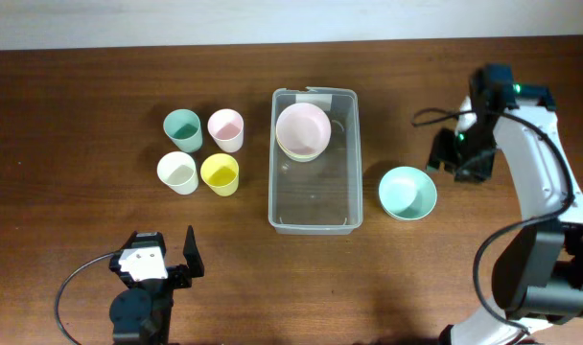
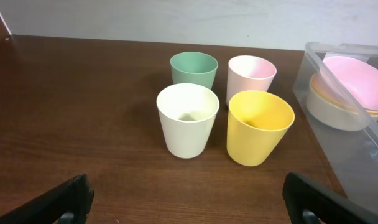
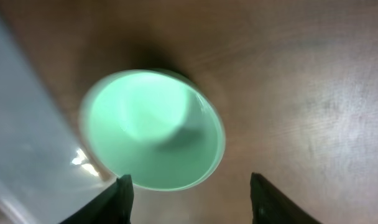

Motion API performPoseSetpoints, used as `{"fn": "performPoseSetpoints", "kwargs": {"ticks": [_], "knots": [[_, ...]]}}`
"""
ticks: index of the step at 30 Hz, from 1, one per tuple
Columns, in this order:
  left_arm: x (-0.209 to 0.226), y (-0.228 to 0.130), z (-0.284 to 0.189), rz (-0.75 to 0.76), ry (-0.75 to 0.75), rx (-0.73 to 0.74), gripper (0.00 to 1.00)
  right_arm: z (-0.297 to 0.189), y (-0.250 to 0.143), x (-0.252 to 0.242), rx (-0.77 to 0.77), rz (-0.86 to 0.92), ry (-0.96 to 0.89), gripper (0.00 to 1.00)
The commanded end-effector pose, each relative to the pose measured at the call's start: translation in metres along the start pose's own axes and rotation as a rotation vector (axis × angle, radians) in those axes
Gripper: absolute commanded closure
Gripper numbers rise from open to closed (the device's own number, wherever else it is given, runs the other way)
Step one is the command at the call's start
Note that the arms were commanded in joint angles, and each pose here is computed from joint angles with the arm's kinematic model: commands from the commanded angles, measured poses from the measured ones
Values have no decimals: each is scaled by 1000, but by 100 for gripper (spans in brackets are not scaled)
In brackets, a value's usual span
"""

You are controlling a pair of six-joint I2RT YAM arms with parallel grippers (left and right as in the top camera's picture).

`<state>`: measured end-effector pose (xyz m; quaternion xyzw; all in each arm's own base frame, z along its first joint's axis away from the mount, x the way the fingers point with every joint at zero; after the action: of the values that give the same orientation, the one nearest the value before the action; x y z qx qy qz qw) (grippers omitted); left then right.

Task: Pack container
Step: 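Move the right gripper to the green bowl and grasp its rim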

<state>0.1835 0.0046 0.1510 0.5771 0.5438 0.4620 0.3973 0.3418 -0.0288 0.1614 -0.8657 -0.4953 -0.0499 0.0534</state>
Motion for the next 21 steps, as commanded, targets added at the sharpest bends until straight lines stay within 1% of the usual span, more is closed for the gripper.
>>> {"fn": "performPoseSetpoints", "kwargs": {"ticks": [1,4,6,7,11,12,13,16,17,20,21], "knots": [[-2,0,0,16,-17,-6,0,35,-10,-16,88,66,62,45],[-2,0,0,16,-17,-7,0,60,-16,-18,108,81,128,49],[-2,0,0,16,-17,-7,0,82,-20,-14,100,84,202,54],[-2,0,0,16,-17,-6,0,90,-21,-15,96,119,207,57],[-2,0,0,16,-17,-7,0,113,-26,-21,77,216,216,71],[-2,0,0,16,-17,-6,0,118,-26,-22,66,236,222,78],[-2,0,0,16,-17,-6,0,119,-25,-22,56,236,228,85],[-2,0,0,16,-17,-7,0,116,-17,-17,23,223,269,94],[-2,0,0,16,-17,-7,0,110,-13,-12,7,217,324,96],[-2,0,0,16,-17,-7,0,87,-3,-2,-39,196,433,96],[-2,0,0,16,-17,-7,0,62,5,7,-86,168,506,96]]}}
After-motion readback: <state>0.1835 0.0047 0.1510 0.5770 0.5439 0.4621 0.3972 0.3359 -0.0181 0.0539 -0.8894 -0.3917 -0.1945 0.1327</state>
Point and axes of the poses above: each gripper's point midway between its finger pads, its own z axis out along the fingers, its own x axis along the line the jaws close on, y = z × x, the point moved 5 cm from there along -z, back along the fingers, and after that the axes turned 9 degrees about z, right-handed, at the moved point
